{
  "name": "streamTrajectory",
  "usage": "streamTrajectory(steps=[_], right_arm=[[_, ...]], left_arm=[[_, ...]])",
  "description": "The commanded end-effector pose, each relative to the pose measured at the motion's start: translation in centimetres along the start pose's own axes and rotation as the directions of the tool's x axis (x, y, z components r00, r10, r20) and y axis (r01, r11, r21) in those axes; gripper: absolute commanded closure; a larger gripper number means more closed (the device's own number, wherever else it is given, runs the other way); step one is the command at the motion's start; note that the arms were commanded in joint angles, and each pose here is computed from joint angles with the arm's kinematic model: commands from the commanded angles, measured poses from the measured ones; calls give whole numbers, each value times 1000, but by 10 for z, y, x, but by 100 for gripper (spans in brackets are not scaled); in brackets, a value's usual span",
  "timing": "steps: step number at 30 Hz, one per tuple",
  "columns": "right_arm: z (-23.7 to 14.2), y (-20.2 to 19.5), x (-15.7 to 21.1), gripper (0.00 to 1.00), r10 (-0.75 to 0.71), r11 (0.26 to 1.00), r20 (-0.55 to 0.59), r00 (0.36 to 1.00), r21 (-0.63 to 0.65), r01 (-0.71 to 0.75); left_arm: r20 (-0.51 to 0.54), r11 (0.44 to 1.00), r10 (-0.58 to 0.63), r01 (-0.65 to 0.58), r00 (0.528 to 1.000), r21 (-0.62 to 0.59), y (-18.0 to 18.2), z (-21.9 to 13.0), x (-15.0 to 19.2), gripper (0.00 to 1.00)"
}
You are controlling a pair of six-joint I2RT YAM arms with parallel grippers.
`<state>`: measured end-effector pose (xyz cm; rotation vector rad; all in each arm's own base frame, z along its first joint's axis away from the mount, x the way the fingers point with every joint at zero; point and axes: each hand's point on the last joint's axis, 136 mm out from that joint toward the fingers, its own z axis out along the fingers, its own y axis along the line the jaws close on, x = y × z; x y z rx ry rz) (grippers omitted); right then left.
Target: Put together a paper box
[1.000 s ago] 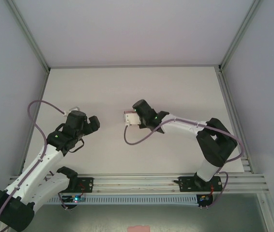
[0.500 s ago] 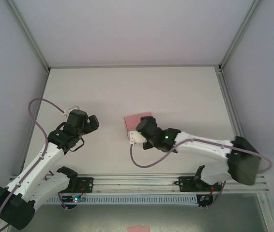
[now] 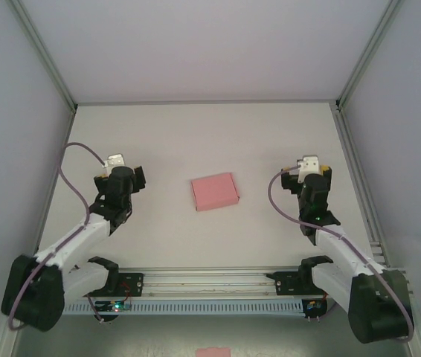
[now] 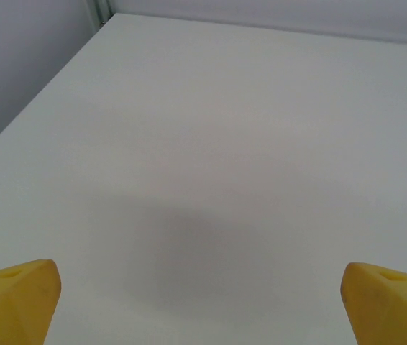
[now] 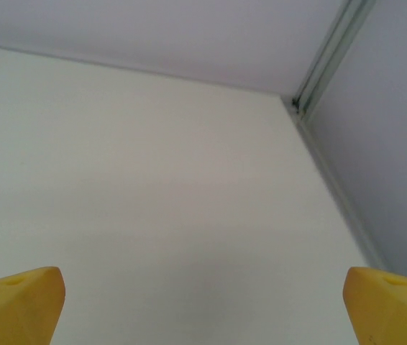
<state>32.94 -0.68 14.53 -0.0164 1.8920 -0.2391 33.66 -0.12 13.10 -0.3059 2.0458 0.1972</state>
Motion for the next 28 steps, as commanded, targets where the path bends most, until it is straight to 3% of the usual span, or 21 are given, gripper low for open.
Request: streamTrajectory(steps=[1,4,8,9,11,12,14,16,18,20,22,28], right_arm=[[7,6,-33,2,130,990,167,977,-66,-121],[15,16,-22,2,94,993,230,969,-94,-74],[37,35,5,2,59,987,204,977,-156,-27],[43,30,0,2,96,989,232,968,-133,-67],[61,9,10,2,132,991,84,988,-25,-131],[69,6,12,2,153,988,46,987,-35,-151],[66,4,7,2,185,982,120,975,-58,-179],[66,5,10,2,171,984,84,982,-58,-167],[67,6,10,2,164,985,84,983,-60,-159],[66,7,9,2,160,986,92,983,-65,-154],[67,9,10,2,153,987,79,985,-71,-148],[67,9,10,2,153,987,80,985,-71,-148]], left_arm=[[164,999,36,-36,986,-5,3,25,-29,0],[99,990,124,-130,987,62,-12,46,-7,0],[125,973,164,-181,978,141,-22,55,-6,0],[115,974,157,-173,981,143,-18,55,-5,0],[159,983,57,-83,986,163,-1,63,5,0],[232,989,-7,-27,973,144,10,71,0,0],[106,985,12,-30,994,168,7,71,13,0],[176,978,38,-73,984,196,-3,74,6,0],[101,981,47,-65,994,185,-1,76,12,0],[154,980,41,-69,987,187,-2,76,7,0],[111,980,47,-67,993,188,-2,75,11,0],[126,980,47,-71,991,187,-2,75,10,0]])
